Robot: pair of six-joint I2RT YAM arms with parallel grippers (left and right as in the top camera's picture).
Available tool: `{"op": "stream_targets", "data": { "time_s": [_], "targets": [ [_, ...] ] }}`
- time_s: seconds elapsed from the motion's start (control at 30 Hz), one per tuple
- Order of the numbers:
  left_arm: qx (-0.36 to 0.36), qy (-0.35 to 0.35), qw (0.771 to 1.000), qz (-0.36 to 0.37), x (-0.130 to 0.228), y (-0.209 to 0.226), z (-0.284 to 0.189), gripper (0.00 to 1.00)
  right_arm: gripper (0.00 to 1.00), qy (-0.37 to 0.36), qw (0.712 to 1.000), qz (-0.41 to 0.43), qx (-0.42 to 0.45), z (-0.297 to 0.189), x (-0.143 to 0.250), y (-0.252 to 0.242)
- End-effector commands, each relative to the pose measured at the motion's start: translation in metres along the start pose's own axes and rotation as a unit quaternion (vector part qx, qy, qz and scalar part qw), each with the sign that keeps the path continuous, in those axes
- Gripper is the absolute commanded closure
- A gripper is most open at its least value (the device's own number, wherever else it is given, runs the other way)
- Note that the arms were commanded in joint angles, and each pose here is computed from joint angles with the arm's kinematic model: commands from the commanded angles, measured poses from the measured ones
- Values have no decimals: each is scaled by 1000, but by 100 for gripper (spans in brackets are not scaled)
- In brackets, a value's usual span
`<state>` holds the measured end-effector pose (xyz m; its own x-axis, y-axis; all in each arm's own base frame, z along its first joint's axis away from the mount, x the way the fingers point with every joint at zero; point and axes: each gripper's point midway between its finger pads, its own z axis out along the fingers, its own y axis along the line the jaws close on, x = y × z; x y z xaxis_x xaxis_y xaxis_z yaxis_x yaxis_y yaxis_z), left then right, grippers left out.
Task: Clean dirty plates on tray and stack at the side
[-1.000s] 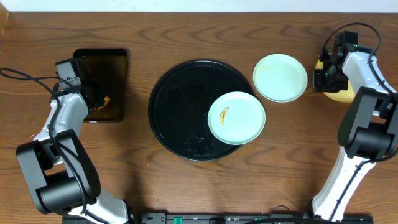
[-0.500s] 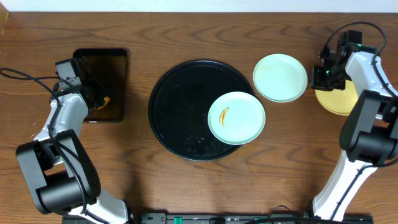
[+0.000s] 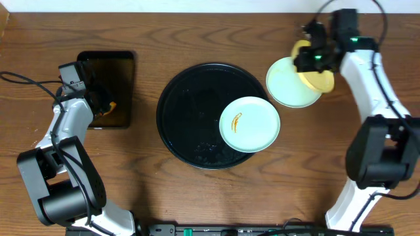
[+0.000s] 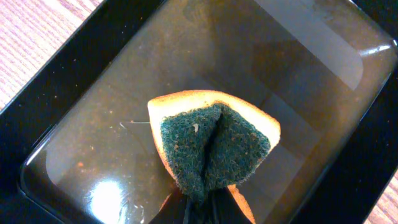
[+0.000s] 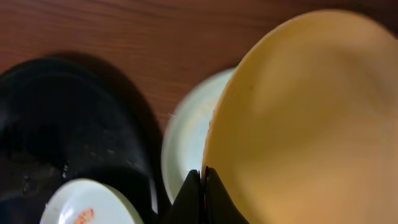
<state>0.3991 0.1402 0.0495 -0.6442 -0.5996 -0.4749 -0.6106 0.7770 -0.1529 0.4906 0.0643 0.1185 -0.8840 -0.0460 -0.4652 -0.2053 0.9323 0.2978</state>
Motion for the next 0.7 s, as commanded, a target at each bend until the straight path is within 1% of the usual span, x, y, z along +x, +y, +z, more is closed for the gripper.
{"op": "stream_targets", "data": {
  "time_s": [0.0,0.2,0.33,0.37,0.4,0.47,0.5,0.53,0.67],
  "targets": [
    [-3,4,1000,8,2,2,1,93,99,18,999,-4,32,32,7,18],
    [-3,4,1000,8,2,2,1,93,99,48,998,-26,31,67,23,41],
    [-3,4,1000,8,2,2,1,93,99,65,997,-16,31,79,33,45],
    [-3,4,1000,8,2,2,1,92,96,68,997,-13,32,79,35,46],
    [-3,4,1000,8,2,2,1,93,91,71,997,-11,32,79,36,46],
    [-3,3,1000,8,2,2,1,92,74,76,997,-2,33,77,39,46],
    [-3,4,1000,8,2,2,1,92,63,81,996,3,34,76,41,46],
    [-3,4,1000,8,2,2,1,93,56,87,996,10,35,73,43,46],
    [-3,4,1000,8,2,2,1,92,57,110,993,24,38,56,49,51]
  ]
}}
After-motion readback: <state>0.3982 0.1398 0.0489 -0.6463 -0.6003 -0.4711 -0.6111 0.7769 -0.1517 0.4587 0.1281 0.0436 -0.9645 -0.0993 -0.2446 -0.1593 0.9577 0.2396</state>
